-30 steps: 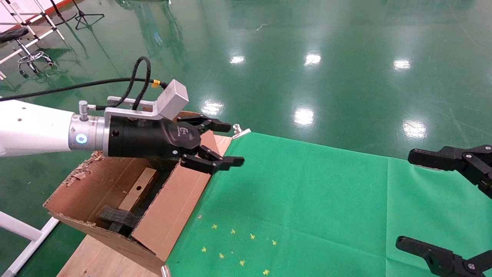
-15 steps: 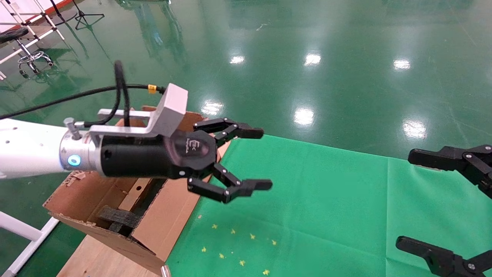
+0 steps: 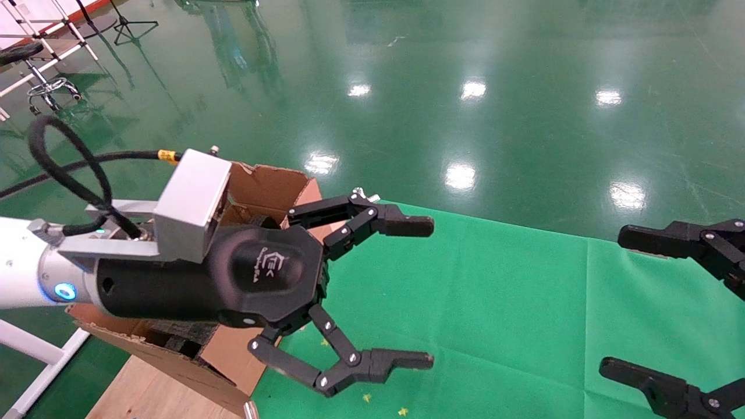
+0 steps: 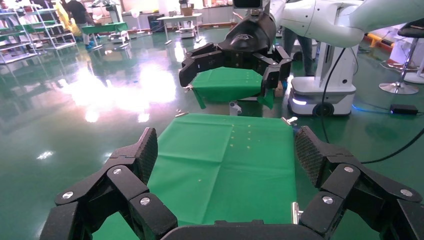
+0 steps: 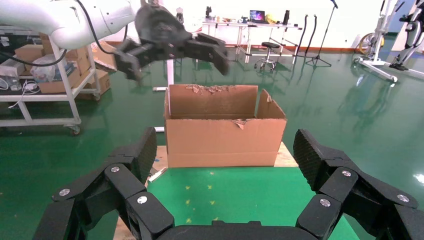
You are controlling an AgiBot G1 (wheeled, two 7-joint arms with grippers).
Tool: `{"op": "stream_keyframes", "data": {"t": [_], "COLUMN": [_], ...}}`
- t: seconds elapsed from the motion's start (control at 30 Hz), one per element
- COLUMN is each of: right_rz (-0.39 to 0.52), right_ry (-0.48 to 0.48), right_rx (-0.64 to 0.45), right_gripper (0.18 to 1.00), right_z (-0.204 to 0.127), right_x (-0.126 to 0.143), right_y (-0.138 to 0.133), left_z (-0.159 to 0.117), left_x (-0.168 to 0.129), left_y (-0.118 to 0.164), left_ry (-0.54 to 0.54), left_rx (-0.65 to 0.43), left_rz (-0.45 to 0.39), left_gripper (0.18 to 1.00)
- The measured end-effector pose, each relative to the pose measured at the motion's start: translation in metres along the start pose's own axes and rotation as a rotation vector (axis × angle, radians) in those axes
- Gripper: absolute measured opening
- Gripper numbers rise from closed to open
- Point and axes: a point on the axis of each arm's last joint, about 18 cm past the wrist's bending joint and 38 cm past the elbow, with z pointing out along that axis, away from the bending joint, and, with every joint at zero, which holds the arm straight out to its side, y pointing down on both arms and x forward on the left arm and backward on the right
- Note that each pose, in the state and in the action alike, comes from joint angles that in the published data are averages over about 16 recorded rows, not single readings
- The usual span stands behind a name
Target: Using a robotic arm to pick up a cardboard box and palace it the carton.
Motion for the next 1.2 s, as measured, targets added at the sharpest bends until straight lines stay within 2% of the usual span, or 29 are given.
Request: {"op": "stream_keyframes", "data": {"t": [0.27,1.2], "right_rz": [0.0,0.0], "right_ry": [0.0,0.0], "right_rx": [0.0,0.0], "right_gripper": [1.001,1.001], "right_z": [0.0,0.0], "right_x": [0.0,0.0], "right_y": [0.0,0.0], "left_z": [0.0007,-0.0001], "left_x": [0.0069,-0.0001], "left_y": [-0.0035,0.0001], "left_ry": [0.017,-0.001], "left_rx": [0.022,0.0], "left_rz": [0.013,0.001], "left_gripper": [1.001,1.001]}}
